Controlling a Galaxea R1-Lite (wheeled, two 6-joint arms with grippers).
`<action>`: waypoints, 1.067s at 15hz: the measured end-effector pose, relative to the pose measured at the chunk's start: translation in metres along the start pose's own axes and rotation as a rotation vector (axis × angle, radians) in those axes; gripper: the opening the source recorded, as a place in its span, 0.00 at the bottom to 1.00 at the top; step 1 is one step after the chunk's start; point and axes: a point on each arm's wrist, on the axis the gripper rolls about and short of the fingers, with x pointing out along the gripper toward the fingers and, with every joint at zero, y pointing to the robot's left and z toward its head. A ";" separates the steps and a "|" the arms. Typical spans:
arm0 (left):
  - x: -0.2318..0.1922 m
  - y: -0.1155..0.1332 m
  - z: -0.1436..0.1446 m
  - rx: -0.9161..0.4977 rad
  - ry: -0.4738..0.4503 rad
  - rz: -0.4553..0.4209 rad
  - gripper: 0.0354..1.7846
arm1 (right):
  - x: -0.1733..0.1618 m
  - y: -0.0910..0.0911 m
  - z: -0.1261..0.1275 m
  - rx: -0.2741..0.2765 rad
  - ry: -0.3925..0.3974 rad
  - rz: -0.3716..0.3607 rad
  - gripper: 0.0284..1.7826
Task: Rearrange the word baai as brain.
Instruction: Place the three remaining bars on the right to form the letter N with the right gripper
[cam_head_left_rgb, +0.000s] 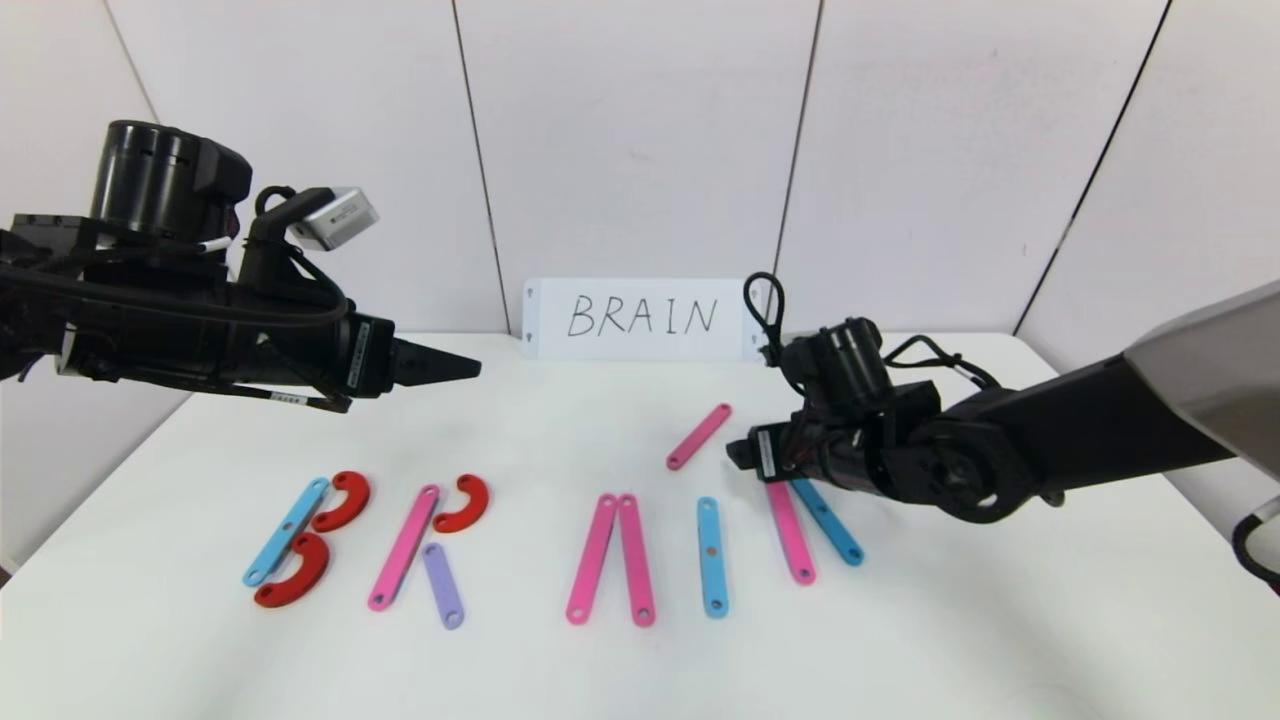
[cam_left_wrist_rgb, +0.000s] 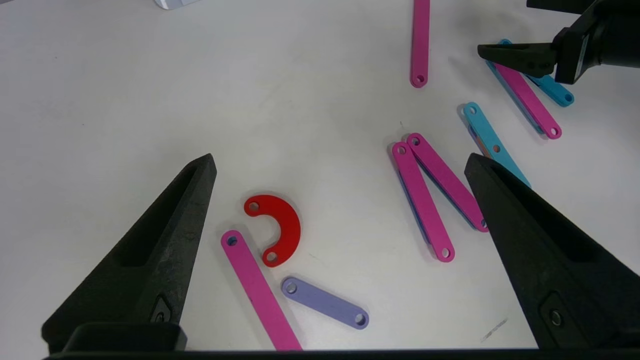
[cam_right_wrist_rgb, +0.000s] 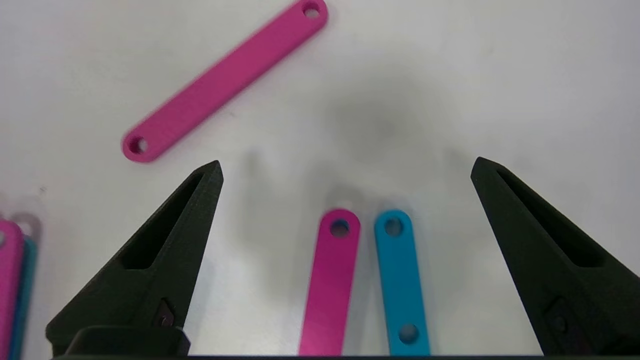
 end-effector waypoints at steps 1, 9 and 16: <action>0.000 0.000 0.000 0.000 0.000 0.000 0.97 | 0.004 0.006 0.006 -0.001 -0.014 0.009 0.97; 0.000 0.000 0.000 0.001 -0.001 0.000 0.97 | 0.042 0.037 0.022 -0.018 -0.011 0.037 0.97; 0.000 0.000 0.000 0.000 0.000 -0.002 0.97 | 0.063 0.048 0.019 -0.021 0.012 0.040 0.97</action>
